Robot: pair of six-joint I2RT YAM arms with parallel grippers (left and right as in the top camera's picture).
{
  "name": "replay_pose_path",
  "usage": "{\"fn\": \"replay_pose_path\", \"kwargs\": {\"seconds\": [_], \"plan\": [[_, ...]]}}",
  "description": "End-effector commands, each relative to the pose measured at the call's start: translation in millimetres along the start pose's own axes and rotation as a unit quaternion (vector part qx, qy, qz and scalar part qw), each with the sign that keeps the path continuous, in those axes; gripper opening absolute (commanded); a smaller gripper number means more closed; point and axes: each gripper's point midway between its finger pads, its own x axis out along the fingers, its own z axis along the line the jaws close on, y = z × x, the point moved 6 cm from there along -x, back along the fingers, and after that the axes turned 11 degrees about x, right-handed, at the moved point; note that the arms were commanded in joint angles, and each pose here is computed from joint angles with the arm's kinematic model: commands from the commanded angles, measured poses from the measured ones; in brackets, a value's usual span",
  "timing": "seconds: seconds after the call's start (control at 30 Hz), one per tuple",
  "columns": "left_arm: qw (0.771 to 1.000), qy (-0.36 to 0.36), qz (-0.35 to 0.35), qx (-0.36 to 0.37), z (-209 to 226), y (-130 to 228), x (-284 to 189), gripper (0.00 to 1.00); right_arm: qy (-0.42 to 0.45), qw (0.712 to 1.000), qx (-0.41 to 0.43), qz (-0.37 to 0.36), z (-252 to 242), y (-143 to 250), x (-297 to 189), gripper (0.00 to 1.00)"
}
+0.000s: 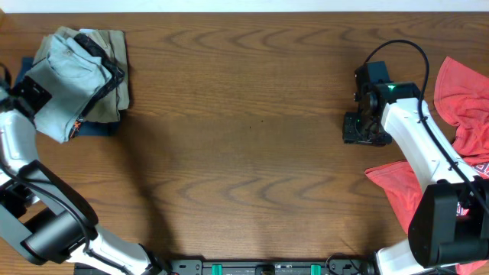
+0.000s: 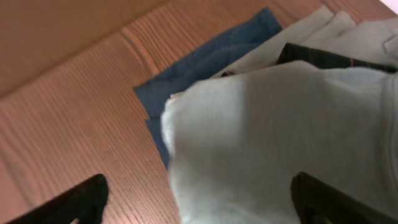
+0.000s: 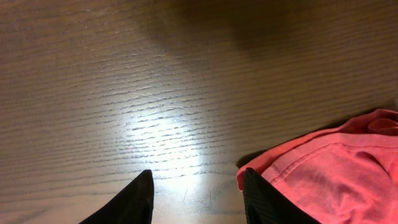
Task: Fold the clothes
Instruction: 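Place the blue shirt on top of the clothes stack, release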
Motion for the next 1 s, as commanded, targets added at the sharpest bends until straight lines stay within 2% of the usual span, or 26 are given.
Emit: {"fn": "replay_pose_path", "kwargs": {"seconds": [0.0,0.17,0.3,0.4,0.5,0.57,0.67,0.77,0.87,0.97], "plan": [[0.999,0.051,-0.001,-0.012,-8,-3,0,0.98,0.003,1.0,-0.005,-0.008,-3,-3,-3,0.45],[0.997,0.073,-0.007,-0.011,-14,-6,-5,0.98,0.003,1.0,-0.008,-0.008,-3,-3,-3,0.47],[0.993,0.12,-0.014,0.003,-39,-9,-15,0.98,0.0,1.0,-0.007,-0.014,-2,-5,-3,0.52],[0.989,0.145,-0.013,0.032,-70,-6,-21,0.98,-0.019,1.0,-0.005,-0.024,4,-10,-4,0.63],[0.981,0.175,-0.006,0.088,-112,4,-30,0.98,-0.059,0.998,-0.004,-0.034,13,-16,-5,0.76],[0.972,0.198,-0.001,0.124,-144,14,-38,0.98,-0.091,0.995,-0.016,-0.042,22,-21,-6,0.82],[0.953,0.238,0.016,0.187,-198,39,-57,0.98,-0.136,0.988,-0.044,-0.059,34,-27,-10,0.9],[0.934,0.263,0.053,0.237,-235,71,-76,0.97,-0.144,0.985,-0.056,-0.073,36,-32,-11,0.99],[0.912,0.272,0.124,0.281,-253,113,-95,0.98,-0.143,0.984,-0.068,-0.075,36,-32,-11,0.99],[0.891,0.262,0.2,0.311,-251,147,-110,0.98,-0.138,0.985,-0.08,-0.066,35,-28,-11,0.99]]}}
